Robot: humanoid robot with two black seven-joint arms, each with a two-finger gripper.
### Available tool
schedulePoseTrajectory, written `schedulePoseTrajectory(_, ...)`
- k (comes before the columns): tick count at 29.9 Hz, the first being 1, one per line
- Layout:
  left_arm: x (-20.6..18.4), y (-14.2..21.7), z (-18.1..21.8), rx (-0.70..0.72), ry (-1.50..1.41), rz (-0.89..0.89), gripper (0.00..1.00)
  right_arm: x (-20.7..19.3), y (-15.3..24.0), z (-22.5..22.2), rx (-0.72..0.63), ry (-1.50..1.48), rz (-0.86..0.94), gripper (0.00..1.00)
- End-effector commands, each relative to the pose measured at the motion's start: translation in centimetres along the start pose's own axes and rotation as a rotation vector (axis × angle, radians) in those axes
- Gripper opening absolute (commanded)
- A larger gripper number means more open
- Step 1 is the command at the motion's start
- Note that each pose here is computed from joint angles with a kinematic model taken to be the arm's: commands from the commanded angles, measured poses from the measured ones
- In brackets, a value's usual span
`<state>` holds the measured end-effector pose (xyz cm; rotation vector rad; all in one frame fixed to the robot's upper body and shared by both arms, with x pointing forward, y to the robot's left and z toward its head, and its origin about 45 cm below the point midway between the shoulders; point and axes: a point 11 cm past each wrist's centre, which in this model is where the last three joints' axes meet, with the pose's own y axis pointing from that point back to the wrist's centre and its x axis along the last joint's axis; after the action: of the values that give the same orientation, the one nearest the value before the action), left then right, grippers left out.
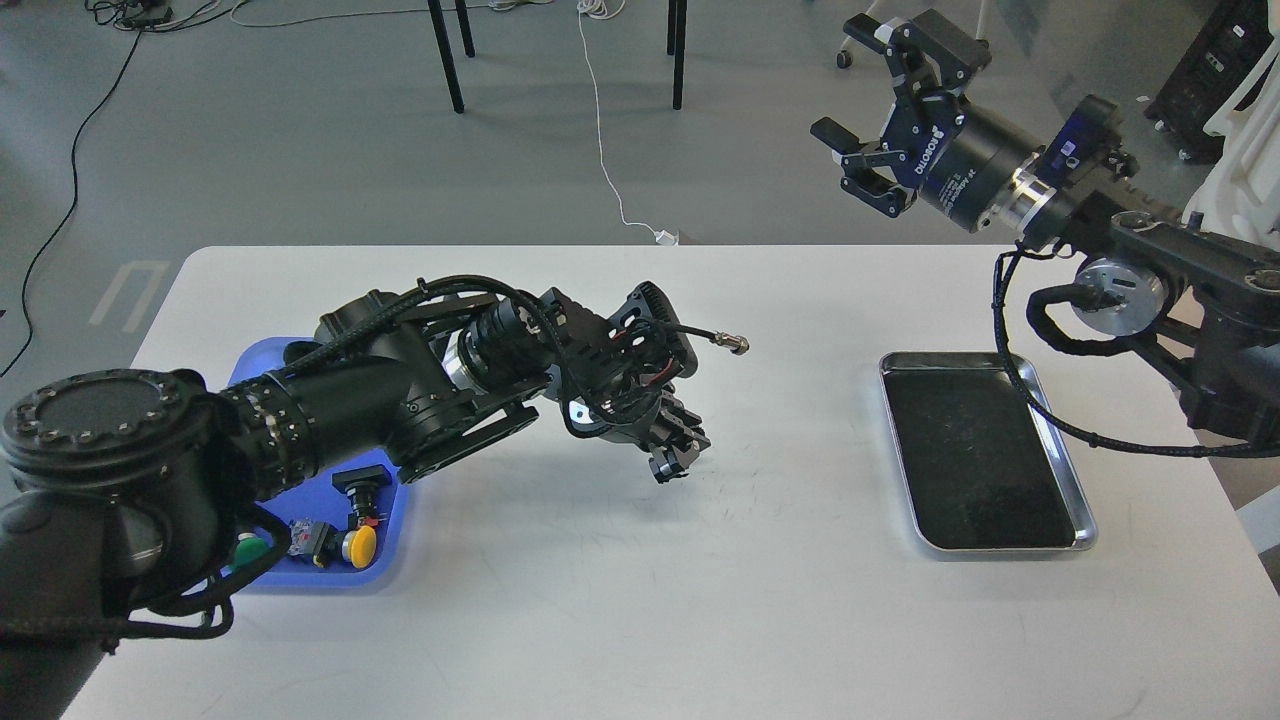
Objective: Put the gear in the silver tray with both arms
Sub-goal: 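Lift the black gear with the left gripper and carry it toward table center, then open the left gripper to set the gear on the table, then withdraw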
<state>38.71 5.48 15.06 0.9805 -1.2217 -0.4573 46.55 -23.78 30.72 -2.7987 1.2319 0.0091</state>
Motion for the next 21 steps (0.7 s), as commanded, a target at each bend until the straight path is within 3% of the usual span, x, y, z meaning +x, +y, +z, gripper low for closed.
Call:
schedulePoseTrajectory(1, -1.0, -0.2, -0.5, 0.018, -0.009, -0.026, 0.19, 0.0, 0.0, 0.2, -0.003, -0.001, 0.0, 0.99)
schedulePoseTrajectory(13, -2.0, -0.8, 0.0, 0.002, 0.007, -0.033, 0.22, 0.3, 0.6, 0.5, -0.014, -0.001, 0.01, 0.99)
schedulePoseTrajectory(16, -2.0, -0.8, 0.0, 0.0, 0.011, -0.031, 0.35, 0.4, 0.7, 0.6, -0.015, -0.001, 0.014, 0.99)
schedulePoseTrajectory(19, -1.8, -0.7, 0.0, -0.001, 0.014, -0.023, 0.61, 0.5, 0.8, 0.7, -0.017, -0.002, 0.016, 0.99)
schedulePoseTrajectory(21, -1.5, -0.7, 0.2, -0.009, 0.02, -0.008, 0.67, 0.6, 0.9, 0.7, -0.018, -0.002, 0.018, 0.99)
